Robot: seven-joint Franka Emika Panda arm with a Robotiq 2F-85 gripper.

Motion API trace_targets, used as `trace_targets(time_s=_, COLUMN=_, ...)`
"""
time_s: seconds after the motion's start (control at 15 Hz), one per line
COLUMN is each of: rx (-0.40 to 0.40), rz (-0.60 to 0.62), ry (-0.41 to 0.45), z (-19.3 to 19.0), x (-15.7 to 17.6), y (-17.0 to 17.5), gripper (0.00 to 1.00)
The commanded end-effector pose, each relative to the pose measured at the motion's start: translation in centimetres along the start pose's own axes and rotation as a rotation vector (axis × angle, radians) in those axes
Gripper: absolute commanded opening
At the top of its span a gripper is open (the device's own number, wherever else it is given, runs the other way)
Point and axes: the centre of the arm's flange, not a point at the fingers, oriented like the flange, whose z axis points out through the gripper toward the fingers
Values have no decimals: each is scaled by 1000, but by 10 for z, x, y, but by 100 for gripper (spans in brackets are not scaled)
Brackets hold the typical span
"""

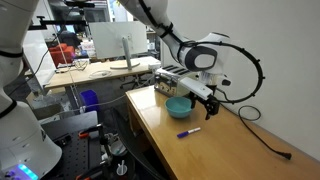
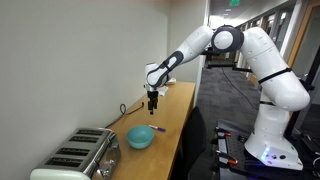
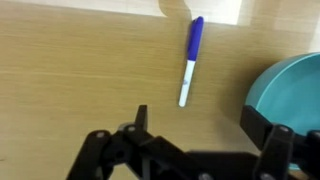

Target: Move the marker from left to right

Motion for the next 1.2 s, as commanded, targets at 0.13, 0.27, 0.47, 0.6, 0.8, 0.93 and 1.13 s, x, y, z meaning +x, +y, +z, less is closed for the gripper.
trace_targets(time_s=0.13, rx=-19, rz=37, ry=-12, z=34, x=18, y=2, gripper=96)
trace_targets(time_s=0.27, rx=-18, rz=50, ry=-22, z=48, x=17, y=1, gripper=96)
trace_targets(time_s=0.47, rx=-10, rz=56, ry=-44, z=67, x=15, y=-4, gripper=97)
trace_targets(time_s=0.6, rx=-6, rz=63, ry=-58, z=81, x=14, y=-6, gripper=96)
trace_targets(time_s=0.8, rx=-7, rz=75, ry=-62, z=97, x=13, y=-8, gripper=90)
trace_targets(time_s=0.93, rx=-15, rz=97, ry=-48, z=105, x=13, y=-8, gripper=80)
trace_targets(time_s=1.13, rx=-26, rz=122, ry=-22, z=112, x=16, y=-7, gripper=49)
